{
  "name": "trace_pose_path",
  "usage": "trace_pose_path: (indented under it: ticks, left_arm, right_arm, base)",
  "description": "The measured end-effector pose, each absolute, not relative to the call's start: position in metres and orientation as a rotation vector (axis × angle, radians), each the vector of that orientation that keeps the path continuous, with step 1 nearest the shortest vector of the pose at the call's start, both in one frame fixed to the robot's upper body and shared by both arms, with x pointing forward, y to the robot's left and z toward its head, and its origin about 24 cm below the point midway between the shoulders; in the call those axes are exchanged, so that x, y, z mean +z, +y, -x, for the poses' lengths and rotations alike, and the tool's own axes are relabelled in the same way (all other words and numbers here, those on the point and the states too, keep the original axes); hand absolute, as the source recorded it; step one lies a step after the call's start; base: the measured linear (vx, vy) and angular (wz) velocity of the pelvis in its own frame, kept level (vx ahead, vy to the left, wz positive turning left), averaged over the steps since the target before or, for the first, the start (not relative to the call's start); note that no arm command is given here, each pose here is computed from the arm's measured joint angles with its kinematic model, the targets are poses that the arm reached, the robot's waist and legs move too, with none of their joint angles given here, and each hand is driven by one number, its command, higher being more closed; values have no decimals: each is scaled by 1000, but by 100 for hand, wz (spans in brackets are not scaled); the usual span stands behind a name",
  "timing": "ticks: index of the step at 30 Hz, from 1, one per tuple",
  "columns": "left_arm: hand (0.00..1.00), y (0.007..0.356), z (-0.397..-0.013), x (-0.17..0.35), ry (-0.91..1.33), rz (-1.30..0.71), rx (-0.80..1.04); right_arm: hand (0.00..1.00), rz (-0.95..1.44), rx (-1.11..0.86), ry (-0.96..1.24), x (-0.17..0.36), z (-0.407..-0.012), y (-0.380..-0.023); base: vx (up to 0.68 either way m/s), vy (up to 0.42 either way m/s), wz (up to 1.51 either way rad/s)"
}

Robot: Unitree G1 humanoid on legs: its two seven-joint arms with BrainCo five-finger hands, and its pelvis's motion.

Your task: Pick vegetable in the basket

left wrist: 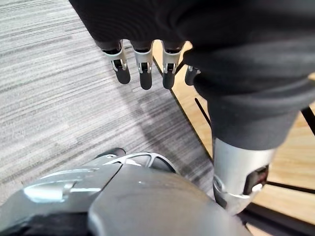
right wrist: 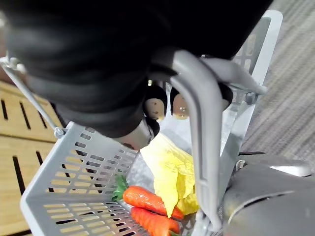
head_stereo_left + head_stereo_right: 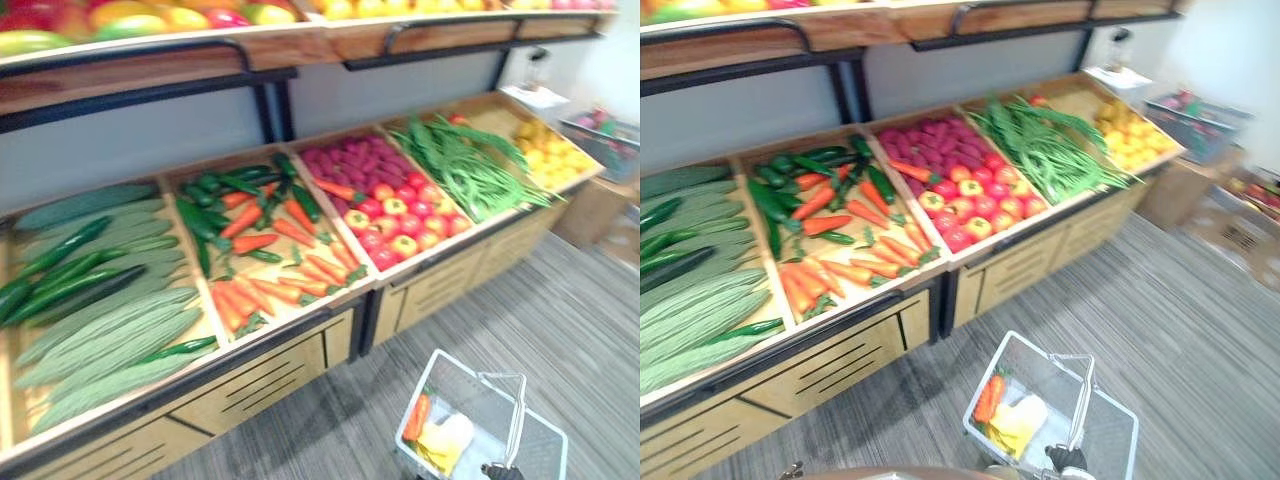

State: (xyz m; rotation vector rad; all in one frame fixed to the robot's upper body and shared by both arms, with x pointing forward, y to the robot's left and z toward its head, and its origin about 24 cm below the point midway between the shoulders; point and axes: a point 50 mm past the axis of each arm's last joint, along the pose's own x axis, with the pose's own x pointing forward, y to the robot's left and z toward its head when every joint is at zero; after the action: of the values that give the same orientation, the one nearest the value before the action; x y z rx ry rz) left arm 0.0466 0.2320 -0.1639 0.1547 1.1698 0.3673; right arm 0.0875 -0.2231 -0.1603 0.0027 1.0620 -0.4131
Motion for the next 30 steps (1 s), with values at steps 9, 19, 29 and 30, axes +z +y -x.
trace_pose_path:
  ticks: [9,19,29,30]
  left_arm:
    - [0,231,-63,-160,1112,-161,349]
    - [0,222,-83,-159,1068,-119,352]
    - [0,215,-98,-154,970,0,451]
    - [0,213,-98,-154,965,2,444]
  right_arm:
    - [100,17,-348,1026,-157,-107,-214]
    - [100,33,-415,1080,-158,-88,-233]
    - [100,98,-360,1113,-160,-85,-238]
    - [100,95,-367,1113,-160,-84,-239]
  base:
    - [-81,31,-162]
    - [-15,-205,-91]
    - [81,23,-94]
    - [68,214,-51]
